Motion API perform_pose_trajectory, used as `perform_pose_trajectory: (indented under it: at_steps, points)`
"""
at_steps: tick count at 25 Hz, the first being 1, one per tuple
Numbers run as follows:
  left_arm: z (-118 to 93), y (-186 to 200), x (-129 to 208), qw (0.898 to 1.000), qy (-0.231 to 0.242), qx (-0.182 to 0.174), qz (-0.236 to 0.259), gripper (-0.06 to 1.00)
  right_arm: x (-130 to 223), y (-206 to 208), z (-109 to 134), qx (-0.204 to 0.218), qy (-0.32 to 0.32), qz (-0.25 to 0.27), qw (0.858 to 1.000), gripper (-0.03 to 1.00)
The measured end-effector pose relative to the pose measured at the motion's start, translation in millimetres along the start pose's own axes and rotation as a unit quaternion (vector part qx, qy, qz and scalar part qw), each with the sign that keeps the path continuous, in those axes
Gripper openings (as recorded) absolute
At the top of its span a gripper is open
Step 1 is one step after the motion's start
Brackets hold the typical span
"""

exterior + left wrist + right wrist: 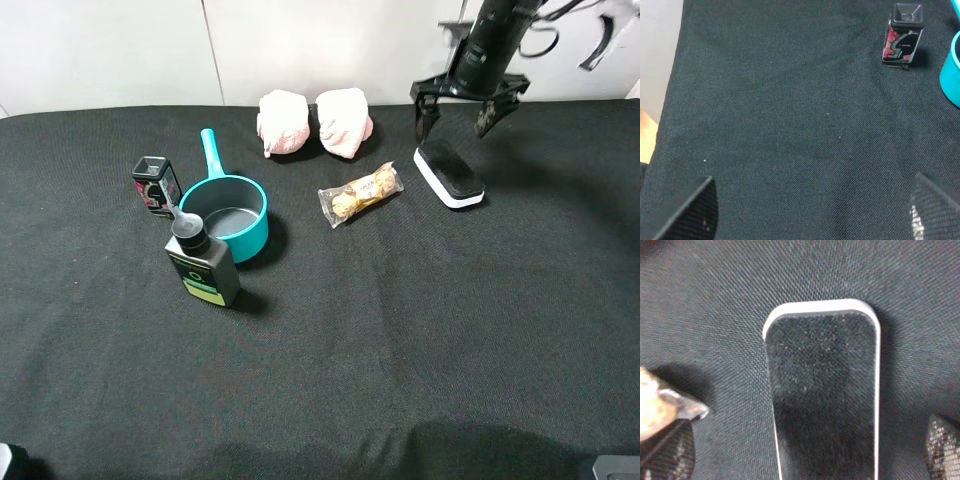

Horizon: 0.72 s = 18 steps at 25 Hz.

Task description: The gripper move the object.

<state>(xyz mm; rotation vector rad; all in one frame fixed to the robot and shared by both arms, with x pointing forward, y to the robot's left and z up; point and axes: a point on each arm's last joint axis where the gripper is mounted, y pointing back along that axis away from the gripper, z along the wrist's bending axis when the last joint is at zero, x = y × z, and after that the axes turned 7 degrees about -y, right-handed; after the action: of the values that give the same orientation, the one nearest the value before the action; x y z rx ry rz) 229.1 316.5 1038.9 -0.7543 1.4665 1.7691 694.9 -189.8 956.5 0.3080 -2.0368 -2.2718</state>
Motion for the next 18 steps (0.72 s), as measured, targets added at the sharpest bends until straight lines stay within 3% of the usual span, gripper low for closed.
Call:
perform_pose_trajectory:
  at_steps: [9,18]
  points:
    - [0,0,0,1.0,0.0,0.0,0.0,0.76,14,87,-15,0.015,-0.01,-0.087,0.996,0.69]
    - [0,0,0,1.0,0.0,0.0,0.0,0.76,89,129,-68,0.031,-0.088,-0.075,0.993,0.69]
